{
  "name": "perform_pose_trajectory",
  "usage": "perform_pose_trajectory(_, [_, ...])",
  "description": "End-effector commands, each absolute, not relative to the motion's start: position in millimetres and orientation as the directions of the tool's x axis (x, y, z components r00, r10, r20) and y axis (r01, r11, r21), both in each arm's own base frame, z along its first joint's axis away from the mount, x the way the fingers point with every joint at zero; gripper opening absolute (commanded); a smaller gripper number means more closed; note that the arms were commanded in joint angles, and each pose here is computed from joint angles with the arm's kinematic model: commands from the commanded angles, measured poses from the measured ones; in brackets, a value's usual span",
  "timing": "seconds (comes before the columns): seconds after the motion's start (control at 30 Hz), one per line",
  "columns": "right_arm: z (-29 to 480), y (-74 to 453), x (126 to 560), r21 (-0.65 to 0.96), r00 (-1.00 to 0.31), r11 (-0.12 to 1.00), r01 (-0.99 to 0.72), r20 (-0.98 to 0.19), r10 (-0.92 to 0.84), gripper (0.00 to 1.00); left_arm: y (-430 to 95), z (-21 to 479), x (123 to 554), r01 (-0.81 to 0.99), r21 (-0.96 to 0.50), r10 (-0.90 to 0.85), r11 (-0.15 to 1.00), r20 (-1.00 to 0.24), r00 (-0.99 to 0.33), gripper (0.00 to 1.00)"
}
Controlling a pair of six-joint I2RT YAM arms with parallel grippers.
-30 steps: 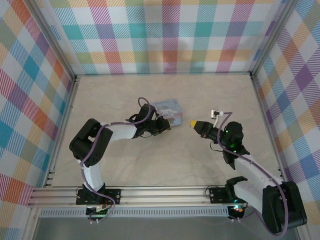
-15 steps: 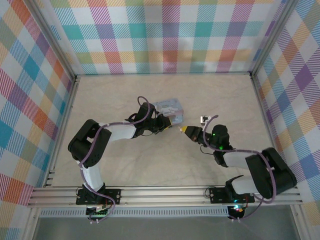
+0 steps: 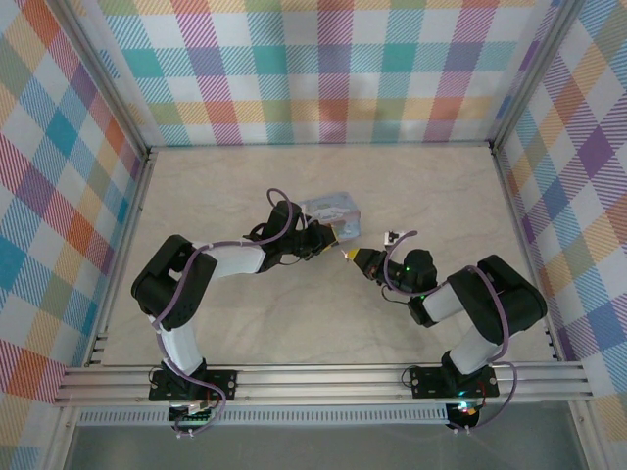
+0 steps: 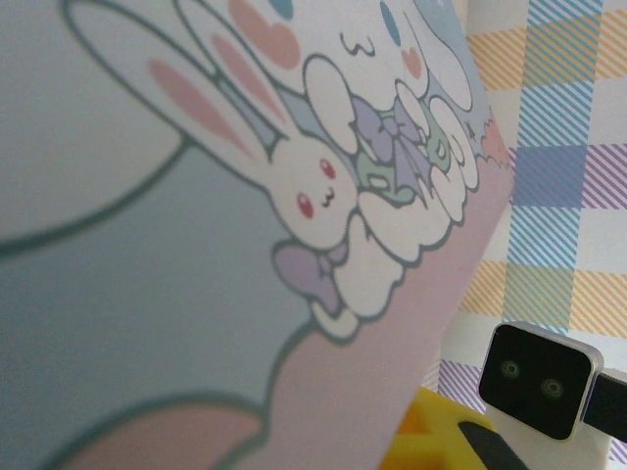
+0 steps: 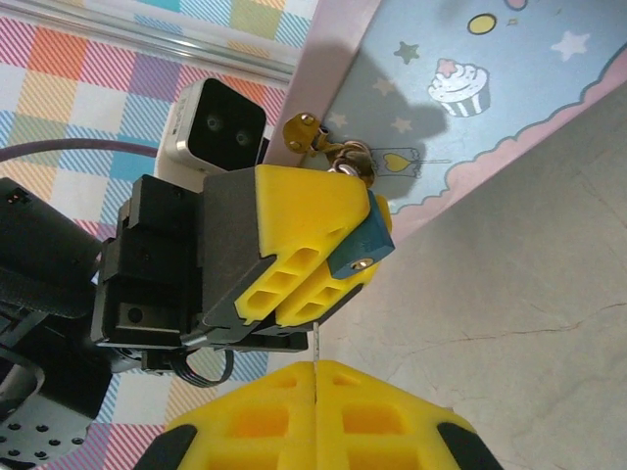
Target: Unlock a padlock with a key
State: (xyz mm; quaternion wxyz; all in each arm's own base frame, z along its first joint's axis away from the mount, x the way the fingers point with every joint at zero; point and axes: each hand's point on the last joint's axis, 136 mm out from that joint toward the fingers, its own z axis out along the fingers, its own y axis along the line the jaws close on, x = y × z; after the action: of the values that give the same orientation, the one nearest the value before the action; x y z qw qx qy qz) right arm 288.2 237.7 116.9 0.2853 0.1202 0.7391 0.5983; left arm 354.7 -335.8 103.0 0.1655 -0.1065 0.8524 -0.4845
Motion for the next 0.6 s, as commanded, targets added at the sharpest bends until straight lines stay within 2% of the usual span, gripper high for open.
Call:
perform_pose_trajectory(0.0, [133,240,294,0.955,-0.784,0.215,-0.204,-0.291,0.549,0.0,-338,126,360,0.024,-0.893,-0.358,0.45,-0.205,-0.911,0.1])
perform_pose_trajectory(0.57, [126,251,308,0.963,-0.79,0.207,-0.172,-0.26,0.555,0.0,-340,127,360,0.019,-0.909,-0.374,0.415,-0.19,-0.908,0.11])
